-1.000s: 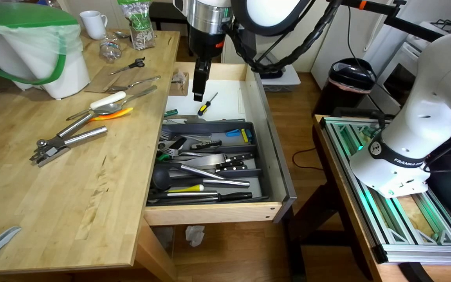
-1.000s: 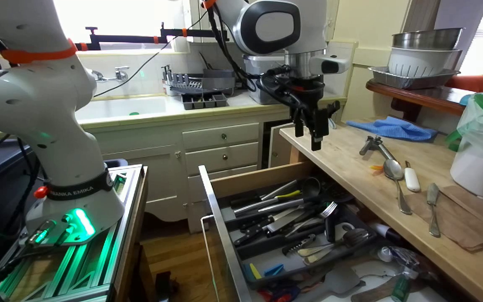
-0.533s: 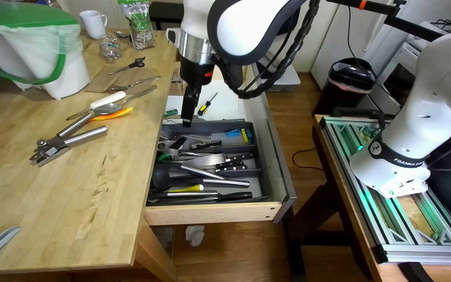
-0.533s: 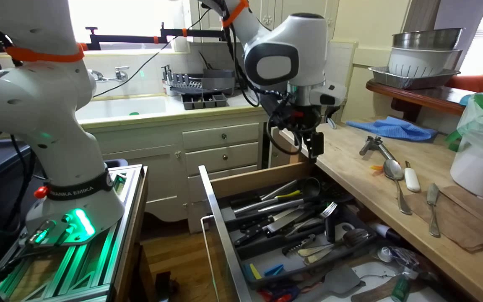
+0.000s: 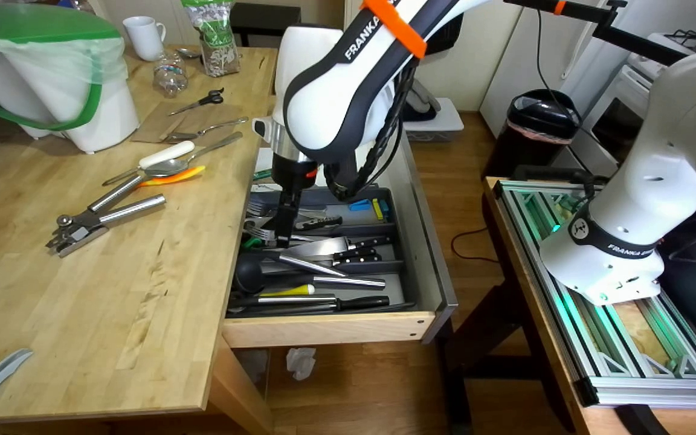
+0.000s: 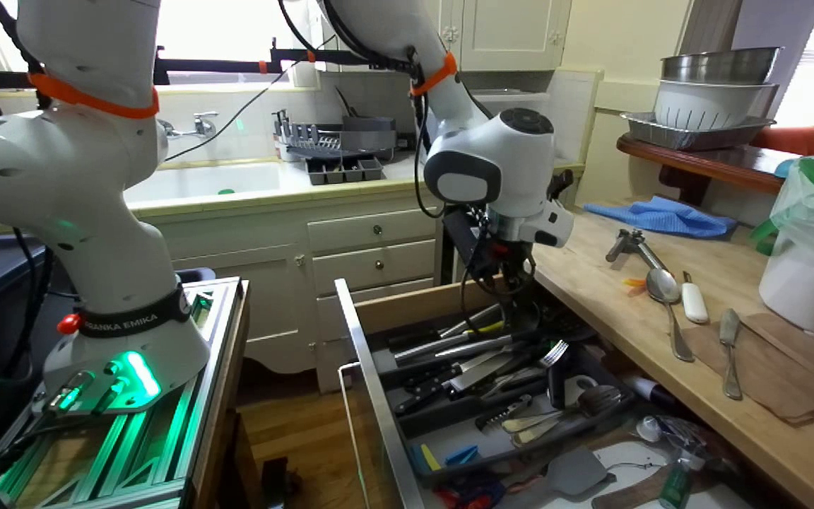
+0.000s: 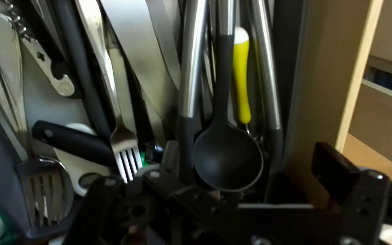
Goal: Remove the black spatula from the drawer and put it on the table
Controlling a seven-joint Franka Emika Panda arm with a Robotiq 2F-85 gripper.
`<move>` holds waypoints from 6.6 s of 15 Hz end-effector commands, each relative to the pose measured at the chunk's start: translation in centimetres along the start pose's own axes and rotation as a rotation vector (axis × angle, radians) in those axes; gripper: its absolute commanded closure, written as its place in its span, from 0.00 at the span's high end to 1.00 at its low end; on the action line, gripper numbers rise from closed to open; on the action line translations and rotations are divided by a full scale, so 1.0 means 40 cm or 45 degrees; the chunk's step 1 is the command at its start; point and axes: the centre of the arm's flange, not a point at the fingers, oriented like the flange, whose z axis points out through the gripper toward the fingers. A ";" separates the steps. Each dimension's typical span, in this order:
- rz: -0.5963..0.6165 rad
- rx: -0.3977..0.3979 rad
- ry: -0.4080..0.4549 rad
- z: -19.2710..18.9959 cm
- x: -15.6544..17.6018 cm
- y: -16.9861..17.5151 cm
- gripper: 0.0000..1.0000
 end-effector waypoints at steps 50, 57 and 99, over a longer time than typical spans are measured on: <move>0.060 0.041 -0.194 0.181 -0.066 0.093 0.06; 0.158 0.074 -0.217 0.095 -0.111 0.144 0.06; 1.000 0.176 0.272 -0.157 -0.256 0.109 0.06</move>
